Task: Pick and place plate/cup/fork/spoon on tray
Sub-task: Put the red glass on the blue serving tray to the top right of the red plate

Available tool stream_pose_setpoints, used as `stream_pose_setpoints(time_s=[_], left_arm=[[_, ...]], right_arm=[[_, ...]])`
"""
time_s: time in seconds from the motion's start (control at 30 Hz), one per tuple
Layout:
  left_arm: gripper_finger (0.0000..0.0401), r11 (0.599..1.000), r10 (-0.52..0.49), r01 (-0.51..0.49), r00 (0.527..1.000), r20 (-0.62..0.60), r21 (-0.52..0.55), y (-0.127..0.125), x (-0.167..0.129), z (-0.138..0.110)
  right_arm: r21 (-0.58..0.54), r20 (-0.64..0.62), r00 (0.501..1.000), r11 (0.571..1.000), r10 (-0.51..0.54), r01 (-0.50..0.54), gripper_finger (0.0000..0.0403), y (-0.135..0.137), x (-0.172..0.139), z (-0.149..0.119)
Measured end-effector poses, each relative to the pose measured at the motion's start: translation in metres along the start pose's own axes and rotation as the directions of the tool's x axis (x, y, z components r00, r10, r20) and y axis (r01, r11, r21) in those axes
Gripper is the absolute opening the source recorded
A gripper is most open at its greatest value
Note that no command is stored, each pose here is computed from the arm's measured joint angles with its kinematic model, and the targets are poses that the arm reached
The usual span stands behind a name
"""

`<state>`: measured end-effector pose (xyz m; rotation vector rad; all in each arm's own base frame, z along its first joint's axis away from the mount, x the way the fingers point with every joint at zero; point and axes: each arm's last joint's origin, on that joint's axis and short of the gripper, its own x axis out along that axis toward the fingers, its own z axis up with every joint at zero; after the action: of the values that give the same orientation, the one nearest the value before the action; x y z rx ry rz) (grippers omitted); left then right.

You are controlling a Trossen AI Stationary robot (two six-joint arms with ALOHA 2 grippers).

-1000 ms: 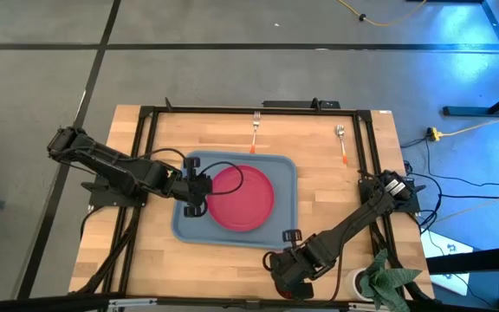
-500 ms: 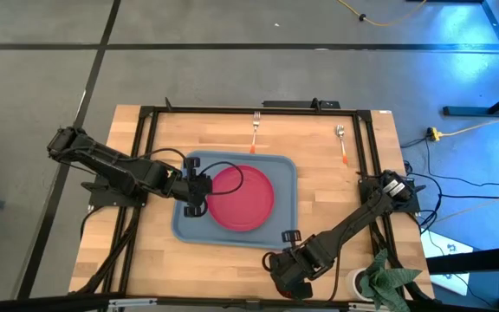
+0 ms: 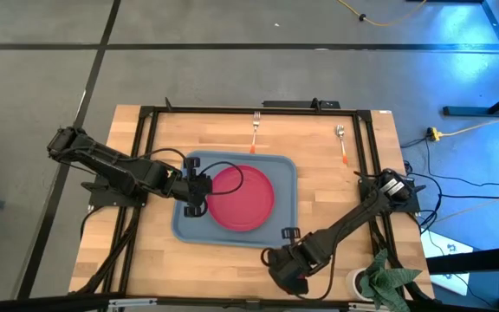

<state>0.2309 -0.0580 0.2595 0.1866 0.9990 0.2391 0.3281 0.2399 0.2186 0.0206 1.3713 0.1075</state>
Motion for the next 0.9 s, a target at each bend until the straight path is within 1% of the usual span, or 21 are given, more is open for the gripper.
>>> stream_pose_setpoints(time_s=[0.13, 0.33, 0.43, 0.53, 0.7, 0.9], left_arm=[[0.0000, 1.000, 0.000, 0.000, 1.000, 0.000, 0.000, 0.000, 0.000, 0.000], [0.0000, 1.000, 0.000, 0.000, 1.000, -0.001, 0.000, 0.000, 0.000, 0.000], [0.0000, 1.000, -0.001, 0.001, 1.000, -0.001, 0.000, 0.000, 0.000, 0.000], [0.0000, 1.000, -0.016, 0.016, 1.000, -0.004, 0.002, -0.001, 0.000, 0.000], [0.0000, 0.999, -0.037, 0.037, 0.999, -0.009, 0.003, -0.001, 0.000, 0.000], [0.0000, 0.999, -0.037, 0.037, 0.999, -0.010, 0.003, -0.001, 0.000, 0.000]], right_arm=[[0.059, 0.004, 1.000, 0.998, 0.004, -0.004, 0.0016, -0.003, 0.000, 0.003], [0.065, 0.017, 1.000, 0.998, 0.011, -0.012, 0.0009, -0.002, -0.004, 0.005], [0.066, 0.043, 0.999, 0.997, 0.025, -0.028, 0.0009, 0.000, -0.016, 0.011], [0.059, 0.047, 0.999, 0.998, 0.018, -0.021, 0.0009, 0.001, -0.033, 0.015], [0.086, 0.010, 0.998, 0.994, -0.070, 0.069, 0.0009, -0.010, -0.063, 0.018], [0.146, -0.026, 0.983, 0.972, -0.183, 0.185, 0.0009, -0.042, -0.089, 0.027]])
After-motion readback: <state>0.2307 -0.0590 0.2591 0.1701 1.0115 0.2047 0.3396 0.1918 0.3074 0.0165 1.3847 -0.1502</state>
